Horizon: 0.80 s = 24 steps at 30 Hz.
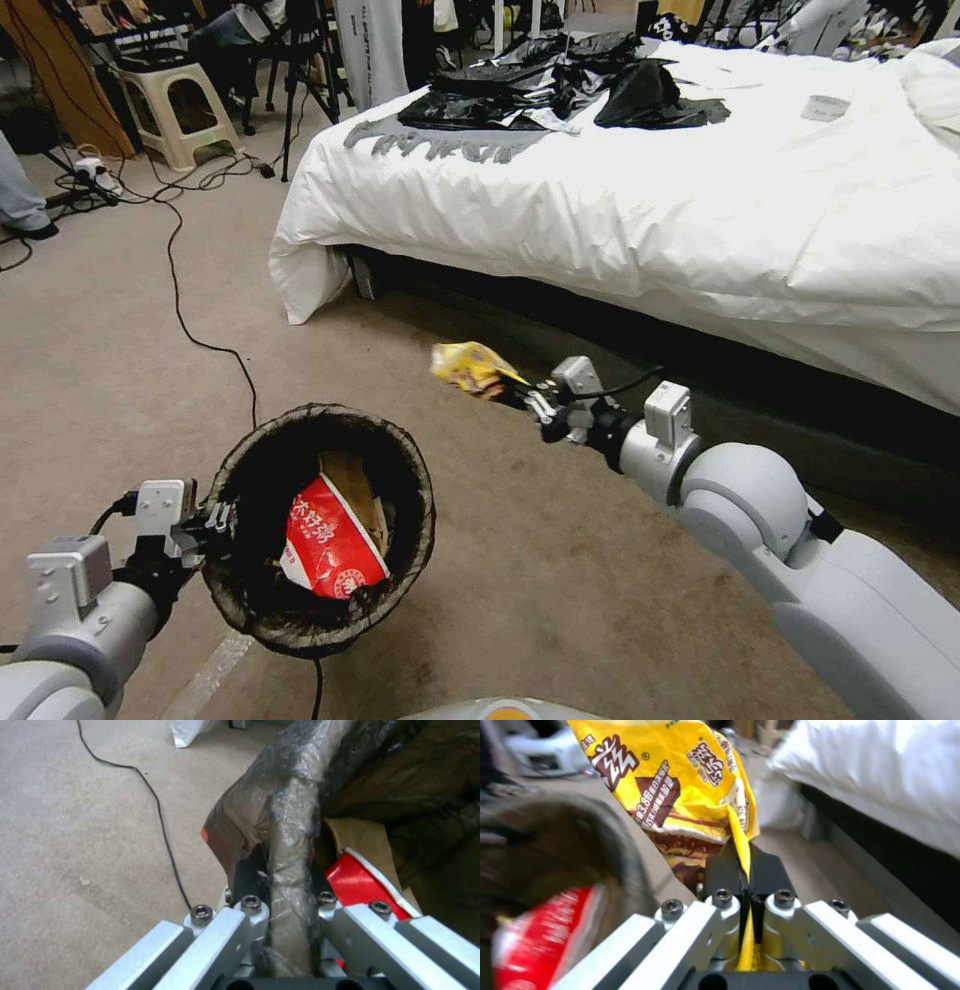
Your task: Pick up the trash bin, then pick up the garbage from the floor and place it into the trash bin.
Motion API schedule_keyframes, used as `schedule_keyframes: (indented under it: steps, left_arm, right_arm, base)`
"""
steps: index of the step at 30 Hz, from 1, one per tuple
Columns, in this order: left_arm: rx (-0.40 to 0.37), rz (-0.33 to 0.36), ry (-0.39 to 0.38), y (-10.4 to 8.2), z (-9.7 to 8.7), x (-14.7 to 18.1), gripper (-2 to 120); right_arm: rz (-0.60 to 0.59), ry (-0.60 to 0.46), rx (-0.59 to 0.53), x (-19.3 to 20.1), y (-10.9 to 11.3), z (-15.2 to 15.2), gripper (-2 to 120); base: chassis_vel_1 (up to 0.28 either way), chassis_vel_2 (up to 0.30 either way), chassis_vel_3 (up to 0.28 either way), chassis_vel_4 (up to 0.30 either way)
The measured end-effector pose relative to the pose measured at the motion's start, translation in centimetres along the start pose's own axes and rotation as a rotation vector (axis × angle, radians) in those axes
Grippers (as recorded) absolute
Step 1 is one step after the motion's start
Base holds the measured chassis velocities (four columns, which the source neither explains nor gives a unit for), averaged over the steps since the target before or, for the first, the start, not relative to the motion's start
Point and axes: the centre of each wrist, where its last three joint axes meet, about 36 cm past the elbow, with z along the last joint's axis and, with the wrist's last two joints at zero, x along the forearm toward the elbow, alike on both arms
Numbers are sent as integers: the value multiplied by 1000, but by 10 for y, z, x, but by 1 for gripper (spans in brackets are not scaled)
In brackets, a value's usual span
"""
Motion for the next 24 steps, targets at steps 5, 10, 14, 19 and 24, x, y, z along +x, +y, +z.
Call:
schedule_keyframes:
  steps: [5,10,14,19,24]
  left_arm:
    - [-2,2,1,0,0,0,1]
    - [-5,2,3,-1,0,0,1]
    - [-6,2,3,-1,0,0,1]
    - [-7,2,3,-1,0,0,1]
    - [-6,4,3,-2,0,-1,1]
  right_arm:
    - [-80,-28,23,-5,11,-25,0]
    - [-195,-31,65,-17,30,-45,0]
    - [-254,-6,85,-22,42,-48,0]
    - [-307,34,99,-24,55,-46,0]
    - [-340,69,100,-26,66,-41,0]
  base:
    - [0,0,0,0]
    - [0,0,0,0]
    - [0,0,0,0]
    - [0,0,0,0]
    - [0,0,0,0]
